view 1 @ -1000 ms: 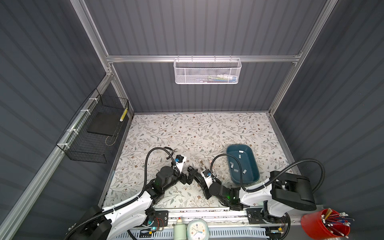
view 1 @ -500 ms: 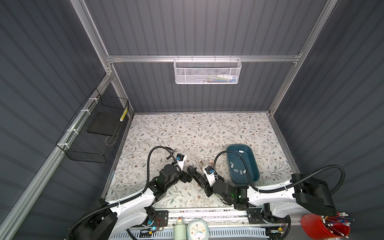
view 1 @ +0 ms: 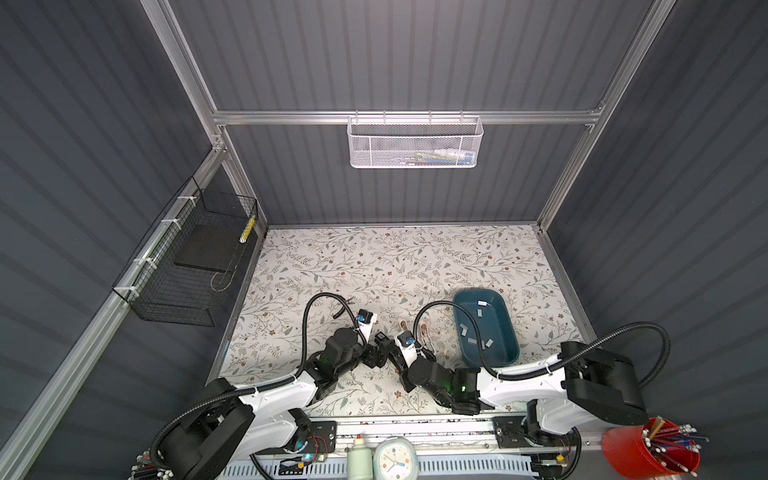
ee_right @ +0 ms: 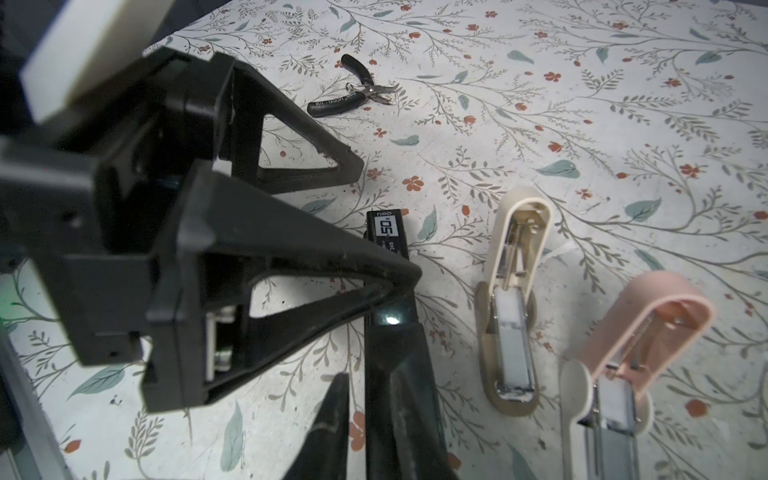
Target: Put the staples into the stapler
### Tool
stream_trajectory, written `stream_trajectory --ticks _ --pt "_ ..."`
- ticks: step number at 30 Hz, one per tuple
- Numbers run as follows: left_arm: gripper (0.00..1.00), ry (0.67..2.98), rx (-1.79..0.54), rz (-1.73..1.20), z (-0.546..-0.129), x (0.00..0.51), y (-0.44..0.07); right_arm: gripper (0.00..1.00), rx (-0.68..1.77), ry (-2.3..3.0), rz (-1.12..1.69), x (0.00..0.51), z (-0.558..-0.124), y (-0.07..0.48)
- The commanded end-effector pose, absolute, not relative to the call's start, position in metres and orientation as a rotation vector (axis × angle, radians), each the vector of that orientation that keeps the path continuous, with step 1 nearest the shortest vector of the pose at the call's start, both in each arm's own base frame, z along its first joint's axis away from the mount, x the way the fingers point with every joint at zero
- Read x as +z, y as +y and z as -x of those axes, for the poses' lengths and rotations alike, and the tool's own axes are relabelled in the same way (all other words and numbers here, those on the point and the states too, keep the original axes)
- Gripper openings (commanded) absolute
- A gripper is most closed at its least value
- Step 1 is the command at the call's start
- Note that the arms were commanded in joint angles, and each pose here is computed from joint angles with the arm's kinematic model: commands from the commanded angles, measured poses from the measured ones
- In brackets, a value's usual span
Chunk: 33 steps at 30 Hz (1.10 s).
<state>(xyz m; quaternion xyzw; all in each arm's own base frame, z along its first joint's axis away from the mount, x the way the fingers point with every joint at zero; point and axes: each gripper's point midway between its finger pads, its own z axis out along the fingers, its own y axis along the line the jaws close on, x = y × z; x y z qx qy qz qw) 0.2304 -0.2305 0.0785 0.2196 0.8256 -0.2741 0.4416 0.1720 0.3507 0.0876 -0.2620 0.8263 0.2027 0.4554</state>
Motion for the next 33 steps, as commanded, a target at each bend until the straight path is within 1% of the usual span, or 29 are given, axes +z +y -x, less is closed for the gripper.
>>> stream_trajectory --ticks 1,13,23,26,27,29,33 --pt "0.88 2.005 -0.731 -0.541 -0.233 0.089 -0.240 0.19 0.479 2.087 0.633 0.071 -0.171 0.344" --pt "0.89 2.047 -0.711 -0.549 -0.230 0.066 -0.236 0.17 0.498 2.154 0.610 0.023 -0.157 0.326" --pt "0.88 2.050 -0.721 -0.561 -0.229 0.061 -0.239 0.15 0.484 2.168 0.594 -0.008 -0.154 0.318" --pt "0.88 2.054 -0.713 -0.556 -0.230 0.059 -0.238 0.16 0.491 2.165 0.584 -0.010 -0.154 0.317" --pt "0.88 2.054 -0.710 -0.555 -0.231 0.059 -0.238 0.17 0.496 2.158 0.580 -0.006 -0.155 0.317" --pt "0.88 2.049 -0.699 -0.543 -0.232 0.062 -0.236 0.23 0.498 2.141 0.577 0.003 -0.156 0.317" --pt "0.89 2.049 -0.634 -0.501 -0.239 0.071 -0.228 0.31 0.498 2.085 0.586 0.037 -0.160 0.322"
